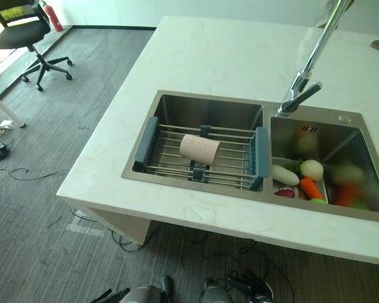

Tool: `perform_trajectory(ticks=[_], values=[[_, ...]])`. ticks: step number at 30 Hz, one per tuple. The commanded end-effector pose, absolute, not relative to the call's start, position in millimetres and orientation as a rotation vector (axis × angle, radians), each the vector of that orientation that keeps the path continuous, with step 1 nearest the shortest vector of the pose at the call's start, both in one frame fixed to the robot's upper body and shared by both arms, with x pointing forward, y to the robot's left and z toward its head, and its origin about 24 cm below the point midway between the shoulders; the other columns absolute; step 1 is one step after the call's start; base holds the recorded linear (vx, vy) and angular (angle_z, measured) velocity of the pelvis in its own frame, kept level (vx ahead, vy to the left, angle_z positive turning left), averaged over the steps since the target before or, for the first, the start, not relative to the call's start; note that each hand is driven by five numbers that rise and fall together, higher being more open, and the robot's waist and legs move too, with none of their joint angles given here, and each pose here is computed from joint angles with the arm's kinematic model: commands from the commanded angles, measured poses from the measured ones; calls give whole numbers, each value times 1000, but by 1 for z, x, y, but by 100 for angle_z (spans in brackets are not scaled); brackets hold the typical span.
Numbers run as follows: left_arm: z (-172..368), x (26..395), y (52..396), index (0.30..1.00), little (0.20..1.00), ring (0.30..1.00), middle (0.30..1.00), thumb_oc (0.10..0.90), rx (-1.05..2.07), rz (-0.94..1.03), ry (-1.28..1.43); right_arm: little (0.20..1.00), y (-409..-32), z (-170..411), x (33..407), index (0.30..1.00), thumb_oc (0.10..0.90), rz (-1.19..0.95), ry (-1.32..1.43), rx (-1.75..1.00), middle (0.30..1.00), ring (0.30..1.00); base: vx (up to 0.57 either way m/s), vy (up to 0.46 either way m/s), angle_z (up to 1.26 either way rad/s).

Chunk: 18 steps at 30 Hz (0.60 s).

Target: Place the dishes in the dishwasher.

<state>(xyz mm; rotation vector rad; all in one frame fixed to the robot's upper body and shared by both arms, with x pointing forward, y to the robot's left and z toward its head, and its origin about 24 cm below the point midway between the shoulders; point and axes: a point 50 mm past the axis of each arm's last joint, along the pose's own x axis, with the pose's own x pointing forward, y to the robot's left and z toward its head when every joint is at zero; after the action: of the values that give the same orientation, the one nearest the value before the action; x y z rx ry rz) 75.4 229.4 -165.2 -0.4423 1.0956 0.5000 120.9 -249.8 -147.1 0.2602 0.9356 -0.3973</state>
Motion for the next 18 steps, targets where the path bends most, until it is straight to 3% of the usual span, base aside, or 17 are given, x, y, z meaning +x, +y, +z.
perform_trajectory(ticks=[1,6,10,18], values=[[-158,83,250,900,900,900,900,800,-478,606,1008,900,-270,-134,137,900,800,-373,873,190,900,900,98,-360,-72],[-161,85,234,900,900,900,900,800,-484,569,1009,900,-272,-136,135,900,800,-385,924,140,900,900,147,-236,-19],[-162,92,217,900,900,900,900,800,-447,465,1022,900,-284,-131,134,900,800,-445,884,131,900,900,70,124,3],[-149,109,245,900,900,900,900,800,-494,614,829,900,-283,-131,132,900,800,-381,883,111,900,900,37,83,-4]])
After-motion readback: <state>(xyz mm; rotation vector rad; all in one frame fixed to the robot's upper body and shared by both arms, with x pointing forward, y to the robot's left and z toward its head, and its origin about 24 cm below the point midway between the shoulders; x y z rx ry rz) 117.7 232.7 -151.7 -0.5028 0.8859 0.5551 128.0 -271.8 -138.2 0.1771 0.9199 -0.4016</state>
